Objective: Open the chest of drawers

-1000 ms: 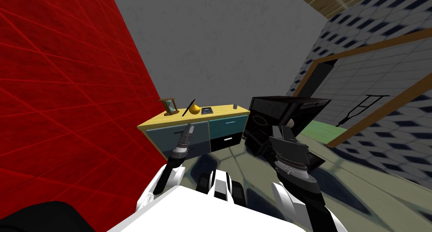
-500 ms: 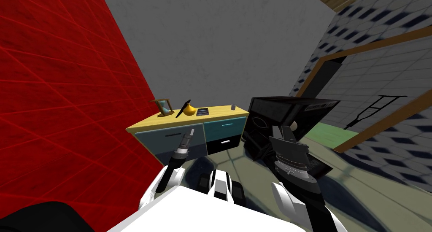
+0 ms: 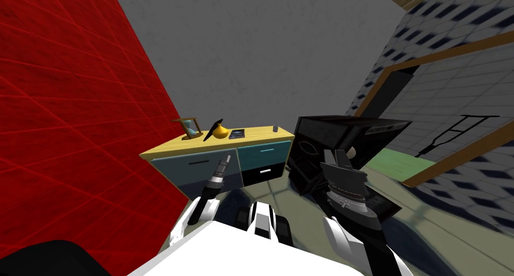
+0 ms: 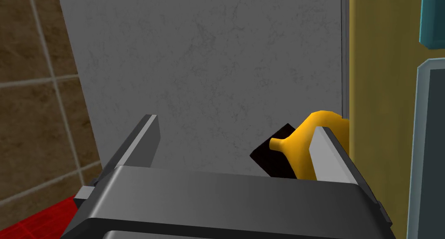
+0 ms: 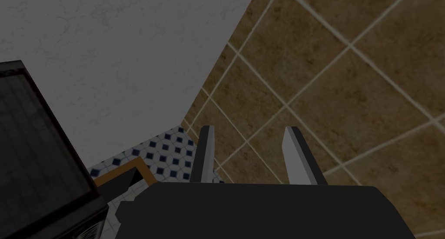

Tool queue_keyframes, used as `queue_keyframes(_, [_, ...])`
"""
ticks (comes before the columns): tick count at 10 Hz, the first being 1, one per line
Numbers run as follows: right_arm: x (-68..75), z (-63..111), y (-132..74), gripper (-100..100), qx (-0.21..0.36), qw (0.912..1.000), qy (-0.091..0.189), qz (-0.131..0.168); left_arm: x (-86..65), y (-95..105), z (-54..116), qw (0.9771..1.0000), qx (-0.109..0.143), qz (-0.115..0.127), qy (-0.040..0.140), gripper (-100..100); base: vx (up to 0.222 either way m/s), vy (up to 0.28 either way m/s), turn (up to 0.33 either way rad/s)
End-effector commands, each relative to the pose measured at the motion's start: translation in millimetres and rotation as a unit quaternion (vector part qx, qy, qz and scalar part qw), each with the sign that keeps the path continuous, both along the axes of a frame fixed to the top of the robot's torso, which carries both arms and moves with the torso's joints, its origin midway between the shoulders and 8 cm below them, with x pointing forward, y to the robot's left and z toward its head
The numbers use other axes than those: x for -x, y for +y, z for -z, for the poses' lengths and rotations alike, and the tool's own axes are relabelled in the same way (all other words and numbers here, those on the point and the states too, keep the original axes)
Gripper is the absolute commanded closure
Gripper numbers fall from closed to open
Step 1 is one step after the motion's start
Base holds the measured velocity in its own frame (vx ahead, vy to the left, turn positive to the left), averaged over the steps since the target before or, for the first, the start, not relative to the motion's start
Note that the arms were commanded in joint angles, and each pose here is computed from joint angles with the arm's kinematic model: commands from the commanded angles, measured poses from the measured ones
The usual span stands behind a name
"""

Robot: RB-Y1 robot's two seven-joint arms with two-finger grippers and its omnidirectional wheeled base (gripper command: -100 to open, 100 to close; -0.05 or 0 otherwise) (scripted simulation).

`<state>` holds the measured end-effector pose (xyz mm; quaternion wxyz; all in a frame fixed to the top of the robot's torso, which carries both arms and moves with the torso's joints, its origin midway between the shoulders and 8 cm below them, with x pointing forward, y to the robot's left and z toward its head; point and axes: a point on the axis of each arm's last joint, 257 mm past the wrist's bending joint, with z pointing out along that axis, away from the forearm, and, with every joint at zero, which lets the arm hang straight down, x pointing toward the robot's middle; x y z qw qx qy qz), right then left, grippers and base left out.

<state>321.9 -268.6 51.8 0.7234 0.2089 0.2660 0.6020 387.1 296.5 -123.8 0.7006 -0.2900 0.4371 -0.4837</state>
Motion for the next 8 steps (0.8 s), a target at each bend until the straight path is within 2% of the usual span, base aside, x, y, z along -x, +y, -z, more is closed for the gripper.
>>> queue_keyframes(1, [0.0, 0.0, 0, 0, 0.000, 1.0000, 0.000, 0.000, -6.0, 12.2, 25.1, 0.9996, -0.005, -0.011, 0.027, -100, 0.145, -0.178, 0.047])
queue_keyframes(4, [0.0, 0.0, 0, 0, 0.000, 1.0000, 0.000, 0.000, -10.4, 26.5, 52.7, 0.9982, -0.009, -0.024, 0.055, -100, 0.159, -0.180, 0.050])
queue_keyframes(8, [0.0, 0.0, 0, 0, 0.000, 1.0000, 0.000, 0.000, -13.2, 42.0, 83.5, 0.9956, -0.008, -0.040, 0.085, -100, 0.099, -0.135, 0.032])
